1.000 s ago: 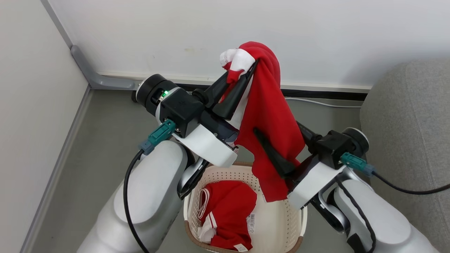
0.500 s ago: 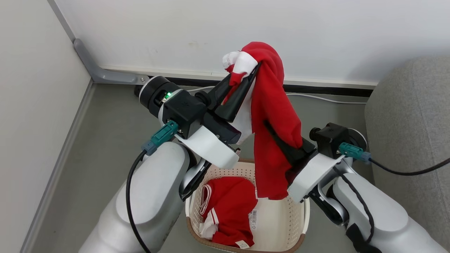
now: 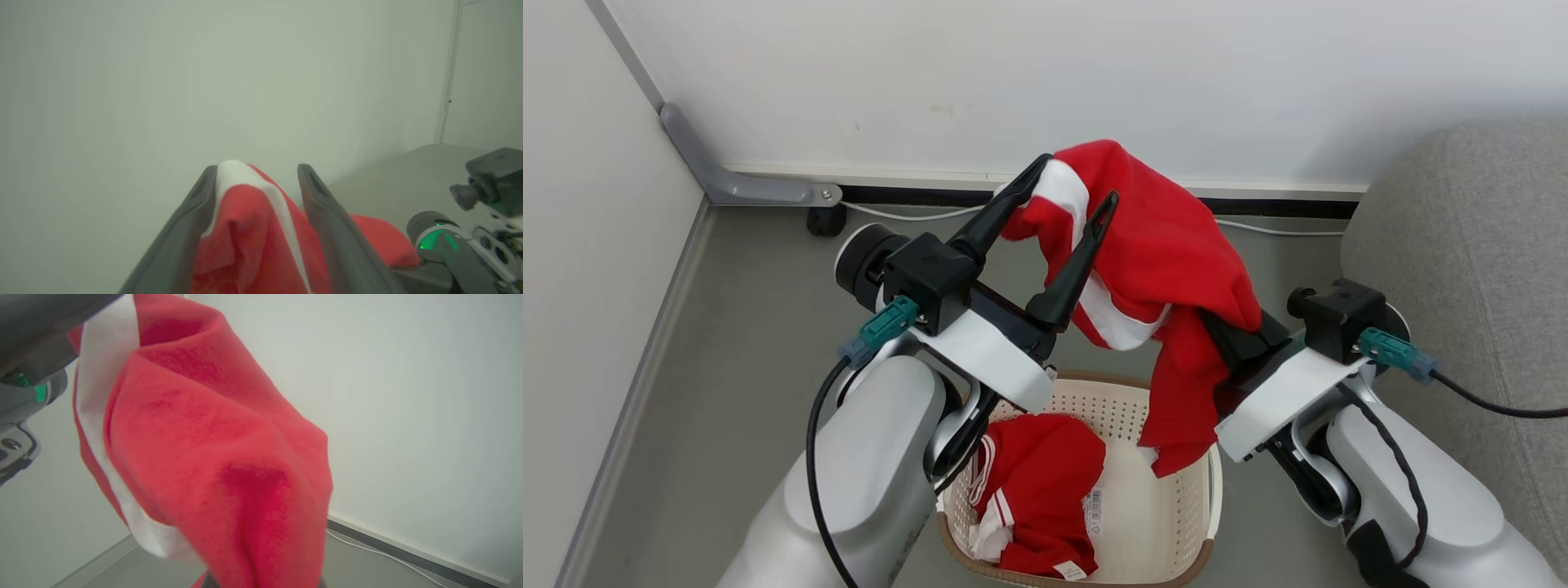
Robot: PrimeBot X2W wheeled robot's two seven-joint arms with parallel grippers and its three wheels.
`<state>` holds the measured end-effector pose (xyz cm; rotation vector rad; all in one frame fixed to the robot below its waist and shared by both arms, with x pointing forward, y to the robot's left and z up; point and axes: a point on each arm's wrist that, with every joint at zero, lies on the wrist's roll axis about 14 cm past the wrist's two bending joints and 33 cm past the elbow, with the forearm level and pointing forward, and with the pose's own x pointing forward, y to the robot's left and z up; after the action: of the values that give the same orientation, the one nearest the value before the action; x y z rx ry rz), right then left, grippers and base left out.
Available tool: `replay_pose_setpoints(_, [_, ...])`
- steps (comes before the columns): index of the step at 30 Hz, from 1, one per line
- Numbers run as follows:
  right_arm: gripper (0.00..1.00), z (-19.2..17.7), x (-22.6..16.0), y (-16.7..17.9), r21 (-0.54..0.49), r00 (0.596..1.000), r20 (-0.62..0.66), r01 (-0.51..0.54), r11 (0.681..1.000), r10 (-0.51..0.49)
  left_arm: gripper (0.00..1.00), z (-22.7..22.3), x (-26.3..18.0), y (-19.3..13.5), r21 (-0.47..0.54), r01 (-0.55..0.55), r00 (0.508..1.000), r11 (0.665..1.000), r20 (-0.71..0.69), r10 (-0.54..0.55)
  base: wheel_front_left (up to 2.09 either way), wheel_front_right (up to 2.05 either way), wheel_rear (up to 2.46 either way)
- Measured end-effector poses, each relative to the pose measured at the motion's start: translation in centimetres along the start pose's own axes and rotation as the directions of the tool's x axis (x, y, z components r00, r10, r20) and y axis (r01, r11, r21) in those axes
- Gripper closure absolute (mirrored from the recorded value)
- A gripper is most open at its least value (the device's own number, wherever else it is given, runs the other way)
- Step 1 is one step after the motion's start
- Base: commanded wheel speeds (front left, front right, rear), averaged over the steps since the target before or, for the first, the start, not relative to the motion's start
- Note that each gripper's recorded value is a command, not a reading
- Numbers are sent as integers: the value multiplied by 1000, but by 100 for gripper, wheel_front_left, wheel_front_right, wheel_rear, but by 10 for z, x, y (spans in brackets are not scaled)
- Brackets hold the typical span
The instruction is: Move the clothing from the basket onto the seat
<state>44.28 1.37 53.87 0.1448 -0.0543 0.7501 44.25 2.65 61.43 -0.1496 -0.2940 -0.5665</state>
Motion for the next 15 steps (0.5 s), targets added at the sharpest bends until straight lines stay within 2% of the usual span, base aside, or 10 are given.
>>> replay_pose_setpoints(7, [100,18,-19,-32,5,991,61,118,993,-118,0,-26,-10,-5,-17,11,997,1000,-73,-12,0,0,0])
replay_pose_setpoints(15, [100,33,-48,-66,0,964,108,244,970,-243,0,-60,-19,-26,-72,56,985,996,-161,-67,0,0,0])
